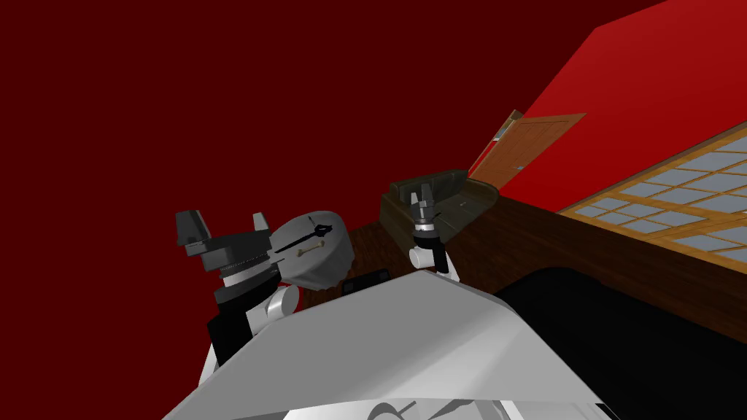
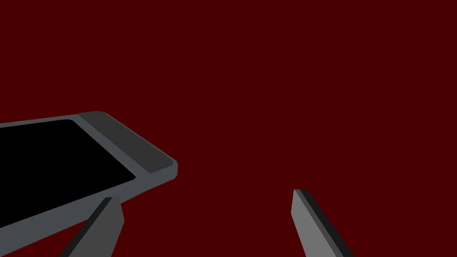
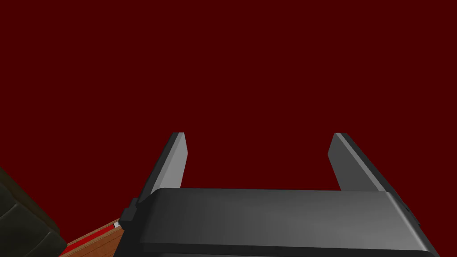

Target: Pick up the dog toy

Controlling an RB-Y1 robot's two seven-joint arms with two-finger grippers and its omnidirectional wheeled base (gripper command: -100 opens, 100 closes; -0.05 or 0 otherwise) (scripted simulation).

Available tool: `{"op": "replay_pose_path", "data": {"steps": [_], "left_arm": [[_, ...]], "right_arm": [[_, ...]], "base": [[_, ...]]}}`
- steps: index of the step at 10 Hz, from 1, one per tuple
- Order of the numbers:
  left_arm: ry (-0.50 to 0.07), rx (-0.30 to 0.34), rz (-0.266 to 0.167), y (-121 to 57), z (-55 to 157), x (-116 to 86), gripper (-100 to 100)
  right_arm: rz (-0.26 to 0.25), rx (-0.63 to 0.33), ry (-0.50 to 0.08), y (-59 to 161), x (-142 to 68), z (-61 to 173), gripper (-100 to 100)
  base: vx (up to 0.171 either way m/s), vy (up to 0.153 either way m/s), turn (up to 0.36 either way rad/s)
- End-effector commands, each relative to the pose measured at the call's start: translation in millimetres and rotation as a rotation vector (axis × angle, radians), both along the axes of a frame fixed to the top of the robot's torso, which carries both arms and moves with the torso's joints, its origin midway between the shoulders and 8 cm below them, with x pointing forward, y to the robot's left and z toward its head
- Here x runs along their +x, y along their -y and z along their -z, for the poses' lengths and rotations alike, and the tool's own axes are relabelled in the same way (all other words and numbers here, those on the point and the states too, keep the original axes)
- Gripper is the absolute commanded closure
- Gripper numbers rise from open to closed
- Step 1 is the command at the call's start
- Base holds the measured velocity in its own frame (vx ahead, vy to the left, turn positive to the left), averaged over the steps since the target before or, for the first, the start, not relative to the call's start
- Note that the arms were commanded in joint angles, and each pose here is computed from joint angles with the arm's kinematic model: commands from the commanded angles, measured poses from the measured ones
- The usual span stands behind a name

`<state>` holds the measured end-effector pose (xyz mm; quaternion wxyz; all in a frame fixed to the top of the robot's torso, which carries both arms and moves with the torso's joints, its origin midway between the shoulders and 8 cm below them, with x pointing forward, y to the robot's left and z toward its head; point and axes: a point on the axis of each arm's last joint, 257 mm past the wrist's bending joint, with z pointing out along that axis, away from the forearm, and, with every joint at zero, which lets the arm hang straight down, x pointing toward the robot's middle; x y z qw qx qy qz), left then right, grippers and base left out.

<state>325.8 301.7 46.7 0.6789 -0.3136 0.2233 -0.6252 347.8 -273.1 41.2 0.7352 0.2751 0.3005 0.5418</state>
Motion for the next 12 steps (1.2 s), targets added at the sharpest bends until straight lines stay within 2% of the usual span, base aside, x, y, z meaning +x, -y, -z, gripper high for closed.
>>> {"op": "replay_pose_path", "data": {"steps": [1,3,5,8,9,10,11,12], "left_arm": [[-0.035,0.024,0.006,-1.5,7.9,5.4,-100],[-0.108,0.056,0.002,-9.7,26.1,15.8,-100],[-0.211,0.083,-0.019,-27.1,53.3,27.8,-100],[-0.389,0.118,-0.081,-70.4,102.7,39.5,-100],[-0.407,0.114,-0.082,-71.3,106.9,41.1,-100],[-0.474,0.122,-0.111,-90.5,125.6,42.2,-100],[-0.480,0.121,-0.111,-90.8,126.9,42.6,-100],[-0.547,0.127,-0.143,-111.9,145.4,41.5,-100]], "right_arm": [[0.000,0.000,0.000,0.0,0.0,0.0,0],[0.000,0.000,0.000,0.0,0.0,0.0,0],[0.000,0.000,0.000,0.0,0.0,0.0,0],[0.000,0.000,0.000,0.0,0.0,0.0,0],[0.000,0.000,0.000,0.0,0.0,0.0,0],[0.000,0.000,0.000,0.0,0.0,0.0,0],[0.000,0.000,0.000,0.0,0.0,0.0,0],[0.000,0.000,0.000,0.0,0.0,0.0,0]], "base": [[-0.004,0.001,-0.062],[-0.014,0.006,-0.114],[-0.027,0.011,-0.161],[-0.044,0.020,-0.215],[-0.037,0.013,-0.088],[-0.028,0.007,-0.159],[-0.024,0.008,-0.085],[-0.033,0.004,-0.204]]}}
